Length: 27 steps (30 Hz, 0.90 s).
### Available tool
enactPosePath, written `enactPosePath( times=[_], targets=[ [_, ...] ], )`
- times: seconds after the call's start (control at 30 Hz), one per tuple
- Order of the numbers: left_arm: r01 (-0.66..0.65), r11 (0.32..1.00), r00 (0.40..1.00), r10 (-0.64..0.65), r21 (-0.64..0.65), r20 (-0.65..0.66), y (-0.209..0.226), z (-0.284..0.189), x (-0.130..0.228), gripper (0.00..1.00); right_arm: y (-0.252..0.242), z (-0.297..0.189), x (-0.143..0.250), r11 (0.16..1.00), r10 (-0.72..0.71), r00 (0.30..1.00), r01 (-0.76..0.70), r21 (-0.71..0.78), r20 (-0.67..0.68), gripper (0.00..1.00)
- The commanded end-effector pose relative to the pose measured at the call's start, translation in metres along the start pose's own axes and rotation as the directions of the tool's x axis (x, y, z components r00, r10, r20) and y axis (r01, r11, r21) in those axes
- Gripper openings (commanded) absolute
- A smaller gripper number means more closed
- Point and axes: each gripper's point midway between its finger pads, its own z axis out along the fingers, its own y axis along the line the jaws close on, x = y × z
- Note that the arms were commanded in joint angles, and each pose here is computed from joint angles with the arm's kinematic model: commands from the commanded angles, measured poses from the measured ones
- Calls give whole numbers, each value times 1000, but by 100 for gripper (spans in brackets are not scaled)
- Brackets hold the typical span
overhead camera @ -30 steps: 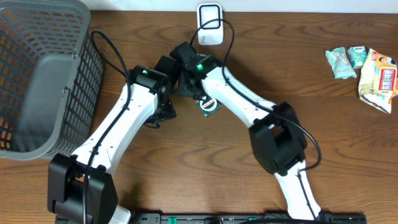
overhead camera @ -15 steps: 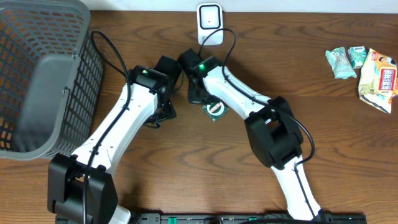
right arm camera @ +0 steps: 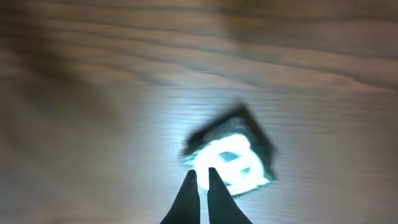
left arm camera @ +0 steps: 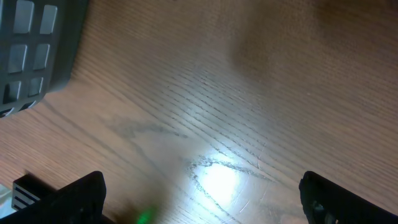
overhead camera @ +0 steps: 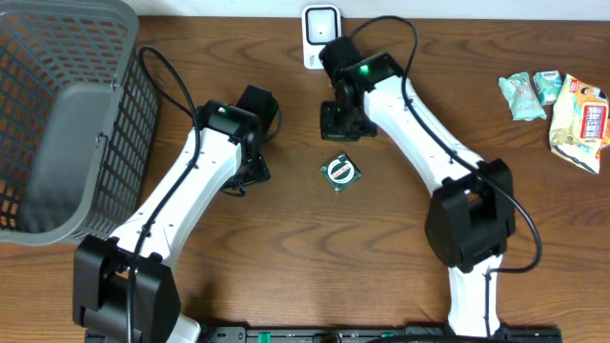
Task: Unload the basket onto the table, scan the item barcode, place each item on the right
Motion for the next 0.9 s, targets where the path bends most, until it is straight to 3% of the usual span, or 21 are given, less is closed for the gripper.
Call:
enactPosePath(
  times=[0.0, 0.17, 0.43, 0.87],
  targets=[
    [9, 1000, 1000, -9, -17, 6, 5, 0, 0, 98, 25, 4, 11, 992, -101, 995, 99, -73, -28, 1],
    [9, 1000, 1000, -8, -17, 6, 5, 0, 0, 98, 37, 27, 33, 971, -237, 967, 232, -56, -96, 1],
    [9, 1000, 1000, -8, -17, 6, 5, 0, 0, 98, 10, 41, 78, 975, -196, 930, 218, 39, -312, 2],
    [9, 1000, 1000, -9, -16, 7, 5, 0, 0, 98, -19, 69, 110, 973, -154, 898, 211, 95, -413, 1]
  ],
)
